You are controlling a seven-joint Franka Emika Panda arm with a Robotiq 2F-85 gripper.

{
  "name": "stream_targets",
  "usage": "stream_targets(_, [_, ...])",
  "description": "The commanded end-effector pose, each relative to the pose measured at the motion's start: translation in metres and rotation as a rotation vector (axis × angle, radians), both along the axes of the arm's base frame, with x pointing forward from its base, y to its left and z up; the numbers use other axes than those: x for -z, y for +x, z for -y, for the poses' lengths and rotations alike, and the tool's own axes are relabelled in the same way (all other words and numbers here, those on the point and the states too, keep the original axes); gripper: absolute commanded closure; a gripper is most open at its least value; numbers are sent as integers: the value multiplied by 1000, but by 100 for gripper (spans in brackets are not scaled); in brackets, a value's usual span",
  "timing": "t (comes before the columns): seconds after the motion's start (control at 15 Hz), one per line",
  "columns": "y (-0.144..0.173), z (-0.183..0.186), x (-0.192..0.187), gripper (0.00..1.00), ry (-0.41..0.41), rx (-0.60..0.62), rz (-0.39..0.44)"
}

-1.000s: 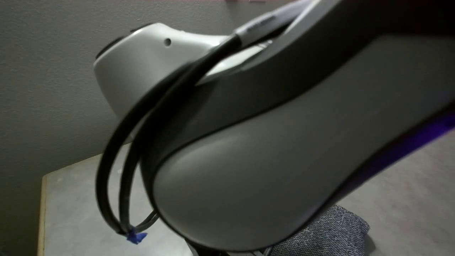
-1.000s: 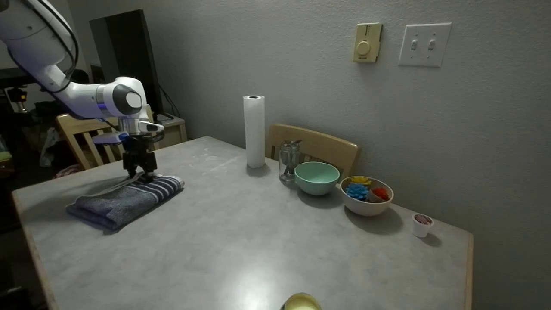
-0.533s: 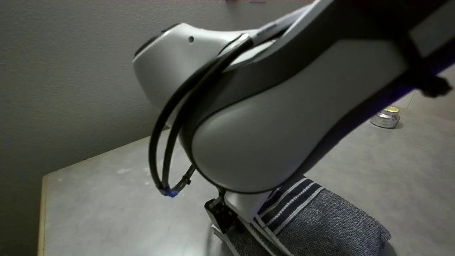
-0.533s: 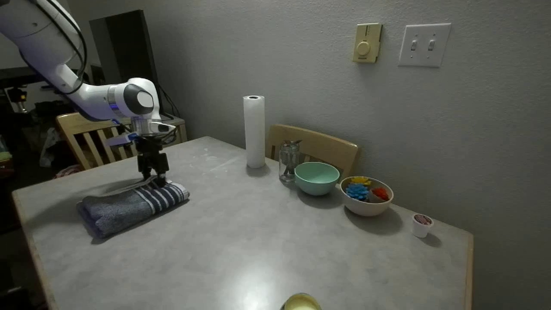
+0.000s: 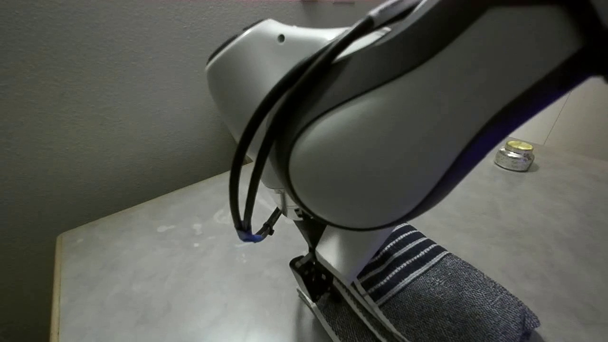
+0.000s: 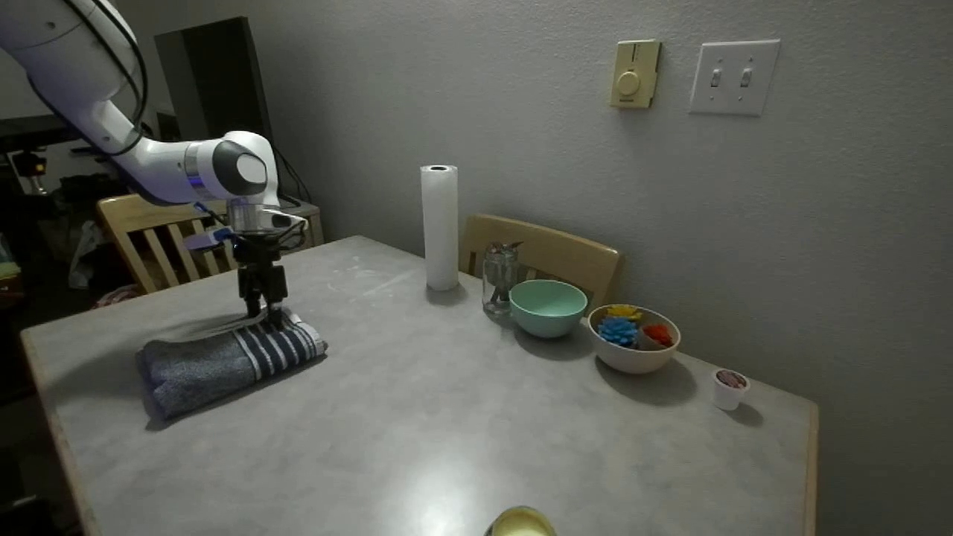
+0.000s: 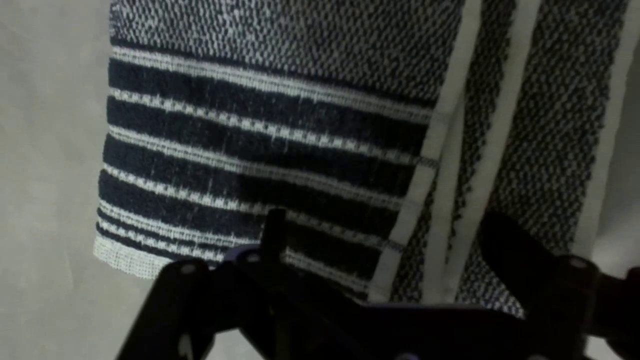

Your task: Unfold the towel

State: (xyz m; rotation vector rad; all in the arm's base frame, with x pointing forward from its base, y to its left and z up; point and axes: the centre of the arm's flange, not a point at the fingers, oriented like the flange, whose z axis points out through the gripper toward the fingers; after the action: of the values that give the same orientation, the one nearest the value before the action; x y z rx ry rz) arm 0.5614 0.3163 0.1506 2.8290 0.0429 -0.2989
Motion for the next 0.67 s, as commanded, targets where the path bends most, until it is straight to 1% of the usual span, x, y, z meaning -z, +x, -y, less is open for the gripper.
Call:
stream_targets(0.0, [-23, 3, -18, 0, -11, 78, 13])
stream_targets(0.33, [-34, 6, -19, 0, -41, 152, 58])
stream_targets(0.6, [-42, 16, -8, 0, -69, 194, 61])
